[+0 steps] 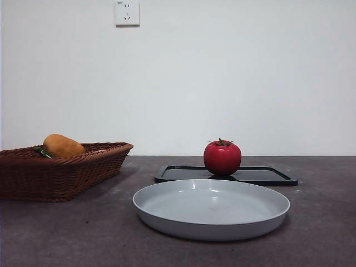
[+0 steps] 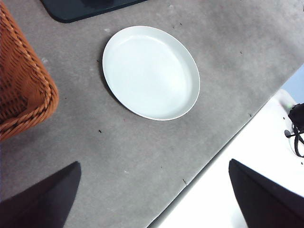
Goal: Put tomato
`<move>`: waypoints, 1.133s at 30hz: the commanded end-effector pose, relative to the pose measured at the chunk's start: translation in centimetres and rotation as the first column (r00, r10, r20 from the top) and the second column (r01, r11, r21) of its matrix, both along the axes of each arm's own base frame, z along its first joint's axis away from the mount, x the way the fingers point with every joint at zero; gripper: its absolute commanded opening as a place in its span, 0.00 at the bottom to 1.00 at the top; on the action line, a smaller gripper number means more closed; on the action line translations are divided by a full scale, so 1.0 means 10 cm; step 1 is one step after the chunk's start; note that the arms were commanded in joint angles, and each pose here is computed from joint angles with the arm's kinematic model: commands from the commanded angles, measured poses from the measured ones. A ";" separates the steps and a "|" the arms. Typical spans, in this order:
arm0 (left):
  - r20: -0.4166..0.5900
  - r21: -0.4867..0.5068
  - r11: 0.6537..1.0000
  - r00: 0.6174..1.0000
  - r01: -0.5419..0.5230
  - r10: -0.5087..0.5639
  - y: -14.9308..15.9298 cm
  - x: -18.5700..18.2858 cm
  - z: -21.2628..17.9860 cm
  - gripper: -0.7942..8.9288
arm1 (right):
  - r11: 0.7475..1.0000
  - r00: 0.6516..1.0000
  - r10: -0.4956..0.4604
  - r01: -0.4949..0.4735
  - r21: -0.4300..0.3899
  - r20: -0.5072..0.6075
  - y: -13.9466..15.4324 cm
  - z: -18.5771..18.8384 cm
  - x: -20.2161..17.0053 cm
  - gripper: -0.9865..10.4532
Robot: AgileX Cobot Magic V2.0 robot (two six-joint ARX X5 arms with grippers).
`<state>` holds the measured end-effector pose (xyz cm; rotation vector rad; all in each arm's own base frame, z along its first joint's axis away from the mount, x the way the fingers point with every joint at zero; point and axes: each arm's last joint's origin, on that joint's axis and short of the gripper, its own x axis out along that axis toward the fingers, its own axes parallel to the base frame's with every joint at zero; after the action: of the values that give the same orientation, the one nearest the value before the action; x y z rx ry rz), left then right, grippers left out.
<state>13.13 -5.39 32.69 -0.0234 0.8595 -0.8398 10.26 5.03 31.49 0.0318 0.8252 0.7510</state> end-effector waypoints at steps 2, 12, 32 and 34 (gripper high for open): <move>0.032 -0.004 1.000 0.999 0.017 -0.017 -0.01 0.01 0.05 0.59 | 1.000 1.000 0.002 -0.002 0.012 0.008 0.01 0.03 0.01 0.54; 0.031 -0.004 1.000 0.999 0.017 -0.017 -0.01 0.01 0.05 0.09 | 1.000 1.000 0.001 -0.001 0.010 0.008 0.01 0.03 0.01 0.09; 0.032 -0.004 1.000 0.999 0.017 -0.017 -0.01 0.01 0.05 0.09 | 1.000 1.000 0.001 -0.001 0.010 0.008 0.01 0.03 0.01 0.09; 0.032 -0.004 1.000 0.999 0.017 -0.017 -0.01 0.01 0.05 0.09 | 1.000 1.000 0.001 -0.001 0.010 0.009 0.01 0.03 0.01 0.09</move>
<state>13.13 -5.39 32.69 -0.0234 0.8595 -0.8398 10.28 5.04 31.50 0.0373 0.8257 0.7482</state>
